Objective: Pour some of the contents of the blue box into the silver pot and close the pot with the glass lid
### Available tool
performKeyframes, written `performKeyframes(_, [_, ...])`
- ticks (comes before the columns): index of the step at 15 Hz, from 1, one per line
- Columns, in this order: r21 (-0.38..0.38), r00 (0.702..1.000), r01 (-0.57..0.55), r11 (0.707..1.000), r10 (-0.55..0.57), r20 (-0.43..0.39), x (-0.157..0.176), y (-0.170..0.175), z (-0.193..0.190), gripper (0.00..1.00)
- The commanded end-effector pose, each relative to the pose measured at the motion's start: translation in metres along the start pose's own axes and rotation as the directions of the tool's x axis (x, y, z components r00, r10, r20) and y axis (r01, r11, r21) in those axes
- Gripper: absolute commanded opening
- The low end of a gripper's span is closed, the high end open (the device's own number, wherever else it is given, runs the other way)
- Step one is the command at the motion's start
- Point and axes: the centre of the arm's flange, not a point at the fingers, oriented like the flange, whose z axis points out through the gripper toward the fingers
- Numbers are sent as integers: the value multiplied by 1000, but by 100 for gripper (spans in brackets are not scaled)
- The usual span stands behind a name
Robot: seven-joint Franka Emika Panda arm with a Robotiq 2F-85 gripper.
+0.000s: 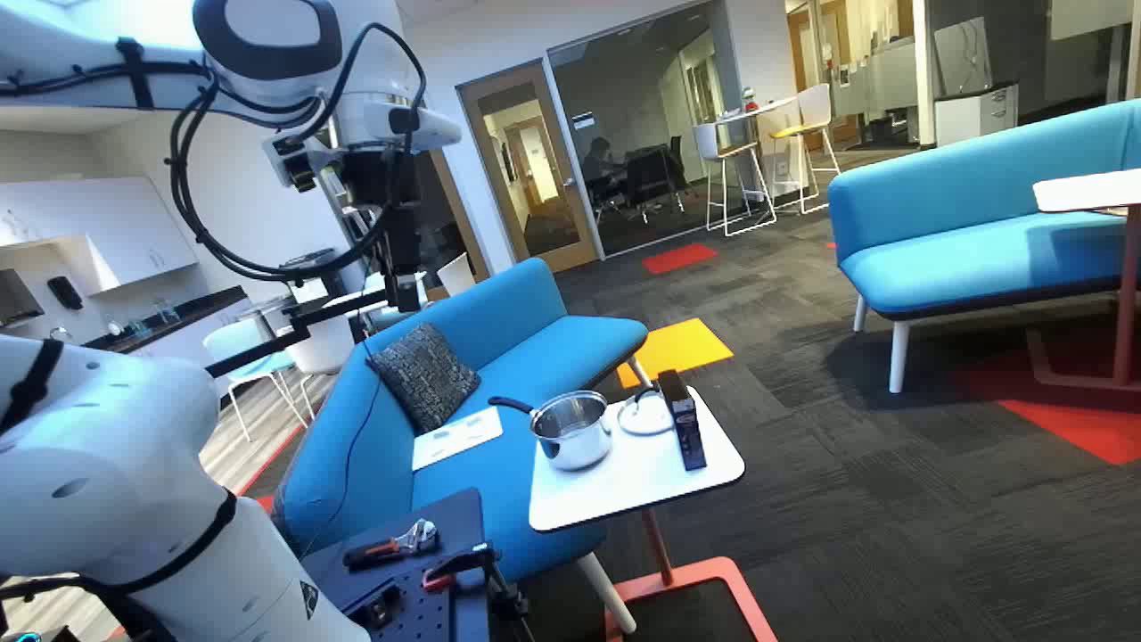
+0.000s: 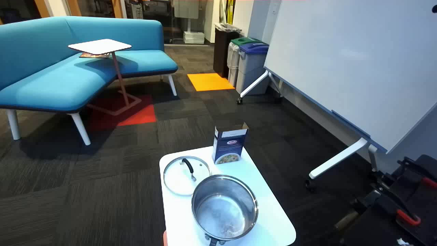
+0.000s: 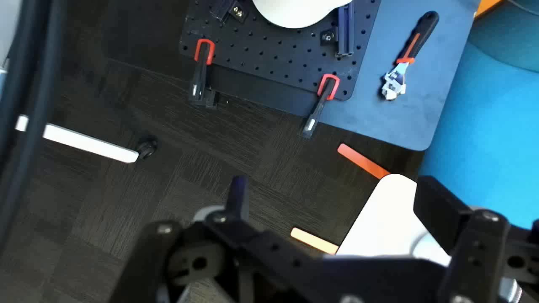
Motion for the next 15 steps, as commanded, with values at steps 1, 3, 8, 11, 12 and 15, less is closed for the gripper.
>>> performKeyframes(1, [0, 1000, 0, 1000, 0, 0, 0, 0, 0, 100])
performKeyframes(3, [0, 1000, 0, 1000, 0, 0, 0, 0, 0, 100])
performKeyframes(8, [126, 998, -63, 990, 64, -1, 25, -3, -4, 100])
performKeyframes(11, [255, 987, -158, 954, 151, 49, 58, 0, 1, 100])
performKeyframes(12, [286, 980, -199, 937, 190, 59, 71, 1, 5, 100])
performKeyframes(15, [377, 946, -323, 868, 307, 105, 111, 3, 21, 100])
